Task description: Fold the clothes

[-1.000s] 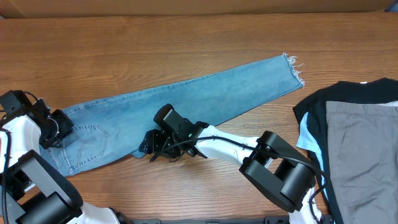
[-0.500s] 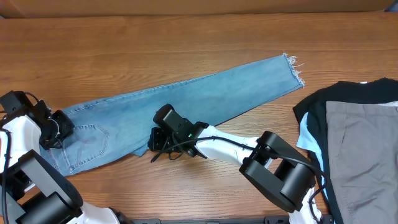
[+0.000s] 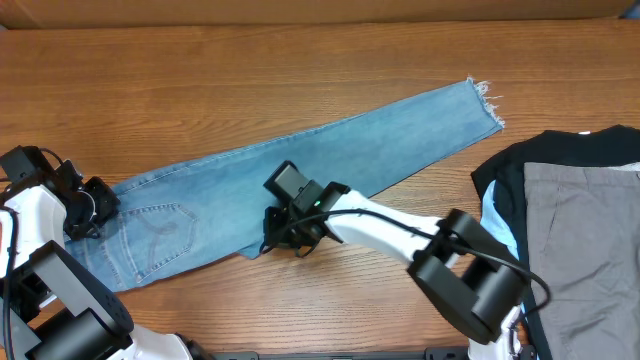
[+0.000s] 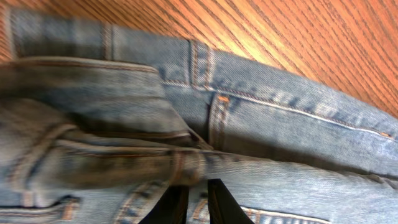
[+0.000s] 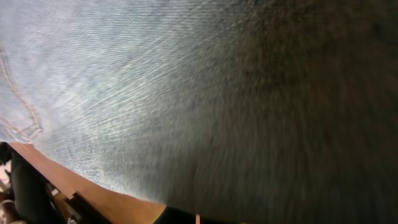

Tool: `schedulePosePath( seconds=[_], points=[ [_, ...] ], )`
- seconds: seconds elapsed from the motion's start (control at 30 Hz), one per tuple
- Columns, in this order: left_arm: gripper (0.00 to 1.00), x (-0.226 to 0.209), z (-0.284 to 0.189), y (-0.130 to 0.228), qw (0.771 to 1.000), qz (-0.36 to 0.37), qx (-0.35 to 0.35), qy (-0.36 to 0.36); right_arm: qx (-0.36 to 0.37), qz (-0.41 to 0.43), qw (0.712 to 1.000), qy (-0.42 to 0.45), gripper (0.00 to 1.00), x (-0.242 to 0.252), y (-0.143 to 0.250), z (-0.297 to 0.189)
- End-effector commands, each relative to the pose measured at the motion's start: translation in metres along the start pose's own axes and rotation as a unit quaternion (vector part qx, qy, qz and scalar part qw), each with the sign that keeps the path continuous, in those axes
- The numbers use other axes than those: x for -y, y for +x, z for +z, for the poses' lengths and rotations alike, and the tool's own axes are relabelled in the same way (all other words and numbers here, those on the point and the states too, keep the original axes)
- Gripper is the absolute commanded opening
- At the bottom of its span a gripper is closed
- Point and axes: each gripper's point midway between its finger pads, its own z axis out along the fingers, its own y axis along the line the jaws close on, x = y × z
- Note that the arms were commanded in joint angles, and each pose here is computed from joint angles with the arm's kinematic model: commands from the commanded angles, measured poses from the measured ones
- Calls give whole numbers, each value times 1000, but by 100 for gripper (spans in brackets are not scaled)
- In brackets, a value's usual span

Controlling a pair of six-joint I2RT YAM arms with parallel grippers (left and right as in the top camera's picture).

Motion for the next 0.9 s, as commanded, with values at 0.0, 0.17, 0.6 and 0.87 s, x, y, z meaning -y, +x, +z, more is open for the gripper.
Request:
schedulePosePath(
  seconds=[0.0, 0.17, 0.6, 0.87],
  points=[
    [15, 2, 4, 0, 1000, -2, -2, 3, 21, -17, 999, -24, 7, -16, -8, -33],
    [15, 3, 4, 2, 1000, -3, -5, 8, -56, 0, 998, -35, 31, -15, 23, -35],
    [18, 7, 4, 0, 1000, -2, -2, 18, -73, 76, 994, -6, 55, -13, 43, 17],
    [18, 8, 4, 0, 1000, -2, -2, 20, -35, 73, 995, -51, 51, -27, 17, 37]
  ],
)
